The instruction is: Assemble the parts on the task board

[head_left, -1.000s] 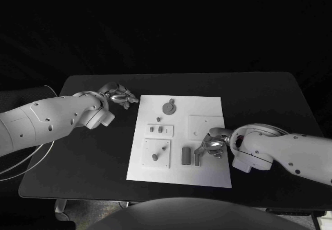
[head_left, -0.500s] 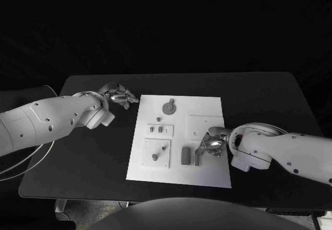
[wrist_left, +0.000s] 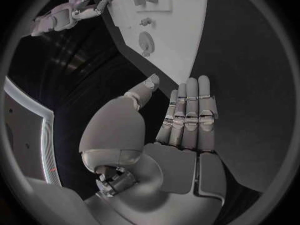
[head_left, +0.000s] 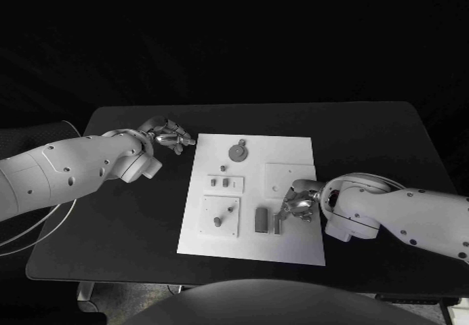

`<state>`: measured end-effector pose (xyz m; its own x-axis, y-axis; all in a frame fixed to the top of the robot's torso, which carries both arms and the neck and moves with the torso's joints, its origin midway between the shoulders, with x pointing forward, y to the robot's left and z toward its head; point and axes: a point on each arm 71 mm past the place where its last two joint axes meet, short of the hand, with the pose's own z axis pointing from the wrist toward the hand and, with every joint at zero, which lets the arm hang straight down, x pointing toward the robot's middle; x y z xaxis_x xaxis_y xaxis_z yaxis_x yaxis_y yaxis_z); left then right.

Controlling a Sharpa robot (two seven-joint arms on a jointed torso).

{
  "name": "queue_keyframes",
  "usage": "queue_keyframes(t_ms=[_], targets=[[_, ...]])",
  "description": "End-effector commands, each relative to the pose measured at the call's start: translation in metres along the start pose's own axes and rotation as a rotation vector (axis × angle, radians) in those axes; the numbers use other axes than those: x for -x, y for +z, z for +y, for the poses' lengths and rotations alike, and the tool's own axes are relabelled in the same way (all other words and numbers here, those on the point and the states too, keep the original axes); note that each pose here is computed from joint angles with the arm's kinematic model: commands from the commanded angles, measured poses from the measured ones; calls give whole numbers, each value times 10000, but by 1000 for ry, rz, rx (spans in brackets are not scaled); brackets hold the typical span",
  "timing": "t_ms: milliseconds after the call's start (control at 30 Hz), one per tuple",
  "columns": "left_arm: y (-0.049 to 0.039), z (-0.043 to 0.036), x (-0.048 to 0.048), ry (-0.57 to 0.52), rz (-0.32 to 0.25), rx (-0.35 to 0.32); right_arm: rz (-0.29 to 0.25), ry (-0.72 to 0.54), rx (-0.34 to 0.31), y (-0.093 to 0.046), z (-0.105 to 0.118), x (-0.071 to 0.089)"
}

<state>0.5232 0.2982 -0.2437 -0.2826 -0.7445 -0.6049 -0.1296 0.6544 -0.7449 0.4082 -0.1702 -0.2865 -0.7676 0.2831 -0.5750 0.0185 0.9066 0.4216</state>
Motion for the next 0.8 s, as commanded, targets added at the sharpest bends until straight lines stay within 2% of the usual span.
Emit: queue_keyframes(t_ms=[33,533,600,800], targets=[[0,-19,-17,1,12,-9,13,-45,-10,14,-1,-49],[0,-18,-13,1,9,-9,-7,-45,-6,10,-38,-28],[0,-17,-11,1,9,-10,-13,-40,13,4,-47,-16],[-4,-21,0,-3,1,-23,-27,-11,122,-45,-82,31]])
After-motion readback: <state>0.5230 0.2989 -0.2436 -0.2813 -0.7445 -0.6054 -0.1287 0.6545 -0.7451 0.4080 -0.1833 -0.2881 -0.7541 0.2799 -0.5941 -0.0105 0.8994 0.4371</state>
